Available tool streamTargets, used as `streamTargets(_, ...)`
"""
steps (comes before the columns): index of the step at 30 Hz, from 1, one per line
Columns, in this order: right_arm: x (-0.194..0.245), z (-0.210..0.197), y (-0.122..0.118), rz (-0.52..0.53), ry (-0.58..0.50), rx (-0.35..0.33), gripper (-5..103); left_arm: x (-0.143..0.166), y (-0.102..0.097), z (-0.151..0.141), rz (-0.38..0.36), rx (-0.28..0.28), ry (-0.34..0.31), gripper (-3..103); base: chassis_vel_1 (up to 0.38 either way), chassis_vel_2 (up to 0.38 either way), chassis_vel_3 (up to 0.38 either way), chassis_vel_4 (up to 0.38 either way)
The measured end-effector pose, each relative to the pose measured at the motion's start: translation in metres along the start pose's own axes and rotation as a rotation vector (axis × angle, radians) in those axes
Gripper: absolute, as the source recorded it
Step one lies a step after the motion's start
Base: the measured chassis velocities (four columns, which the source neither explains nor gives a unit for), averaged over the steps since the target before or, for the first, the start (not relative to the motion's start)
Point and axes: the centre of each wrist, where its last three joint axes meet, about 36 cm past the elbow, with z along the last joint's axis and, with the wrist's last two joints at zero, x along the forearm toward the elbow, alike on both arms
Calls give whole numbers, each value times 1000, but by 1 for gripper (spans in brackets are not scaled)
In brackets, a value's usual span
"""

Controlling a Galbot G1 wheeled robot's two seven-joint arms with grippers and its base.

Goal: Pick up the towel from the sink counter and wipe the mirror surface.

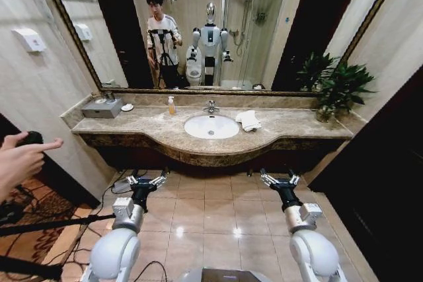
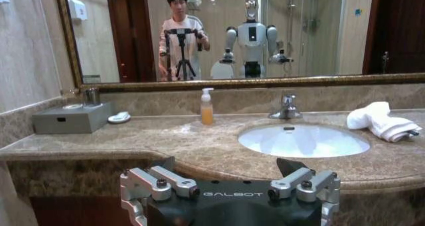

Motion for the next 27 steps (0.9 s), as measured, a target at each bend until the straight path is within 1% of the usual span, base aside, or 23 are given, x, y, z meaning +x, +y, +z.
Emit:
streamTargets(7,-2,3,15,-26,7,-10,100,0,0,0,0,0,0,100,0,0,0,0)
streamTargets(10,-3,6,17,-29,11,-9,100,0,0,0,0,0,0,100,0,0,0,0)
streamTargets(16,-5,13,15,-38,14,3,100,0,0,0,0,0,0,100,0,0,0,0)
streamTargets(27,-6,15,8,-23,11,6,100,0,0,0,0,0,0,100,0,0,0,0)
